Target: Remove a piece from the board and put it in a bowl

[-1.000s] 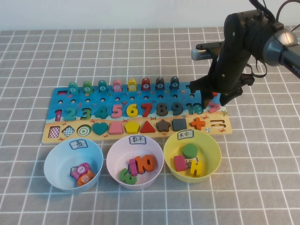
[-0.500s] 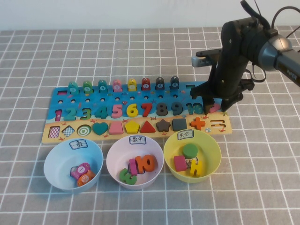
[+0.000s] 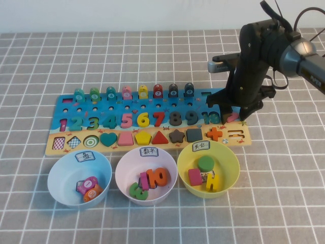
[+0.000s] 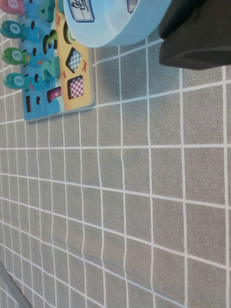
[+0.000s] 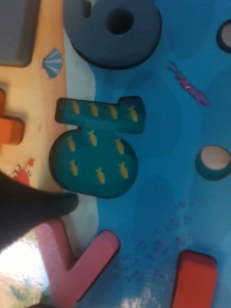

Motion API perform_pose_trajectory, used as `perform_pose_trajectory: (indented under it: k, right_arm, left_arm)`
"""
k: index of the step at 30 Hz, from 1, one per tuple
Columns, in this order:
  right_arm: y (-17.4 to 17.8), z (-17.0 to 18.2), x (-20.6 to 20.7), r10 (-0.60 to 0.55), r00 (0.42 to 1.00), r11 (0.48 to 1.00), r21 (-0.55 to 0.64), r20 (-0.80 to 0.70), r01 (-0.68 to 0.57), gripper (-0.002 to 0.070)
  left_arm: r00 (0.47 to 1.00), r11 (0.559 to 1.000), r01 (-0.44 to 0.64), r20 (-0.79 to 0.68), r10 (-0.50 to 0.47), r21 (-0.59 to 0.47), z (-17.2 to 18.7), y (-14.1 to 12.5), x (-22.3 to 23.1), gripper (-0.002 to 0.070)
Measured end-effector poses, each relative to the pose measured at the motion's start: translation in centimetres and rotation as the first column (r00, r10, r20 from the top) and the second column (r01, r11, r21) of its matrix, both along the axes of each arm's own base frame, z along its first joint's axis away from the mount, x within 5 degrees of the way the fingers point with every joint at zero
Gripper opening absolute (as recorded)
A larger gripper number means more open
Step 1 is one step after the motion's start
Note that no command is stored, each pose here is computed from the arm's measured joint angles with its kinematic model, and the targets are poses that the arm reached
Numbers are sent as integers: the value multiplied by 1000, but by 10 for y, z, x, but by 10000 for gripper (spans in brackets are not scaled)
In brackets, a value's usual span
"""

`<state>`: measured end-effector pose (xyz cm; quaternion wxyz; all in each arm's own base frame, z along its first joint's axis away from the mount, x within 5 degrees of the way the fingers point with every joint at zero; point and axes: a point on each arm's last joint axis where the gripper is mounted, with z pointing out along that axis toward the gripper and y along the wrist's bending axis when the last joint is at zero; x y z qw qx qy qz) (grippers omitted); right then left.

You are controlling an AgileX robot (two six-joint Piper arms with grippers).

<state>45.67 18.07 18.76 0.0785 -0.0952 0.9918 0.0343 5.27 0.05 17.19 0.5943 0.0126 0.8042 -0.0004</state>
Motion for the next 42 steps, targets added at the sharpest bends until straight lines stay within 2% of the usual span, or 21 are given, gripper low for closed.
perform_pose_trajectory:
  k: [8,17,42]
  right_arm:
    - [0,0,0,0,1000,1000,1,2,0,379]
    - [0,0,0,1,1000,1000,-3,3,-1,298]
    - [0,6,3,1,1000,1000,0,22,-1,295]
  left_arm:
    - [1000,1000,0,0,0,0,0,0,0,-3]
    - [1000,1000,0,0,0,0,0,0,0,-3]
    - [1000,1000,0,0,0,0,0,0,0,-3]
